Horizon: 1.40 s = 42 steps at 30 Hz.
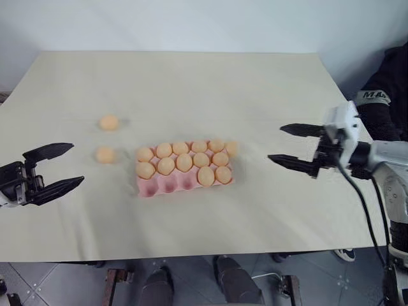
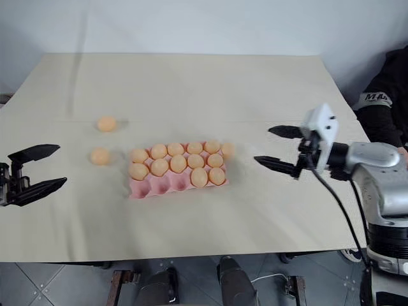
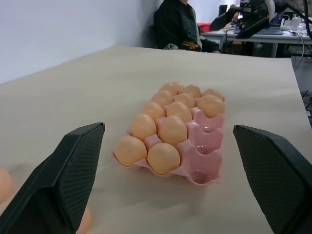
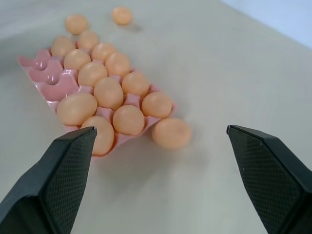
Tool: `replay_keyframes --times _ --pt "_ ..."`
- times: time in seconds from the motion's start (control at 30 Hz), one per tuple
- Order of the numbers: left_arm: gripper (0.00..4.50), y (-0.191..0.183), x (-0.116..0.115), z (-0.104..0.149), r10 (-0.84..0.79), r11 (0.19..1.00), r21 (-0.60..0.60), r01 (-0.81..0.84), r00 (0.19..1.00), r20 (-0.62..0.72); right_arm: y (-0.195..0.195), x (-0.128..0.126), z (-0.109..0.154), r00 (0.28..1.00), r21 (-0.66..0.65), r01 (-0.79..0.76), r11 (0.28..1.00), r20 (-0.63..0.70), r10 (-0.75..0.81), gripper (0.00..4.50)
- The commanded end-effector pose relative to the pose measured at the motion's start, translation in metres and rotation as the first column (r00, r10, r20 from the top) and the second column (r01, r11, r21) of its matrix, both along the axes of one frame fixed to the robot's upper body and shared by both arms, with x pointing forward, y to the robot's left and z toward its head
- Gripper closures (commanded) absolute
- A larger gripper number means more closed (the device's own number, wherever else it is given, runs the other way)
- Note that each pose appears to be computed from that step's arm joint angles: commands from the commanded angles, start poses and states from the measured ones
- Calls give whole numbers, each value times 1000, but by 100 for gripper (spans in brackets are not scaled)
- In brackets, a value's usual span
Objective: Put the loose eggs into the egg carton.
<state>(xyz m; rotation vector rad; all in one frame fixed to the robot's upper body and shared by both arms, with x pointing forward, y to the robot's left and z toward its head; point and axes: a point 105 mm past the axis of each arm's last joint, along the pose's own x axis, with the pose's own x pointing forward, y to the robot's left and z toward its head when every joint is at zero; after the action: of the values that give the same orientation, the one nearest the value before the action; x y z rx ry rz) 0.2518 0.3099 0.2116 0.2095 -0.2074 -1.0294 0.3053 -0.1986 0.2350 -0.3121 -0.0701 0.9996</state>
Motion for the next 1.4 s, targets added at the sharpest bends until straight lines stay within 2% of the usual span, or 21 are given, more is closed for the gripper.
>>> replay_keyframes --times 0.03,0.23,0.4,0.5,0.73,0.97,1.2,1.4 --pt "0 -1 0 6 -16 1000 11 16 999 36 -17 -6 11 997 32 7 999 76 -9 3" --pt "0 2 0 9 -13 1000 18 12 999 42 -32 -8 2 999 8 17 1000 44 -17 3" --pt "0 3 -2 11 -7 1000 23 6 999 45 -32 -12 -22 998 -68 -11 998 -68 7 3" --pt "0 3 -3 11 -5 1000 24 4 999 47 -27 4 -34 995 -71 10 997 -100 -17 3" --pt "0 -2 -4 13 -6 1000 20 5 998 57 2 69 -45 994 37 88 995 -69 -85 3" --pt "0 -1 -10 13 14 1000 24 -16 998 63 38 106 -51 984 108 116 987 -149 -99 3" --pt "0 -3 -17 17 31 999 23 -33 997 70 76 117 -56 978 154 66 986 -205 -33 3" --pt "0 -4 -21 16 44 999 18 -45 997 69 87 117 -74 970 99 47 994 -241 -21 3"
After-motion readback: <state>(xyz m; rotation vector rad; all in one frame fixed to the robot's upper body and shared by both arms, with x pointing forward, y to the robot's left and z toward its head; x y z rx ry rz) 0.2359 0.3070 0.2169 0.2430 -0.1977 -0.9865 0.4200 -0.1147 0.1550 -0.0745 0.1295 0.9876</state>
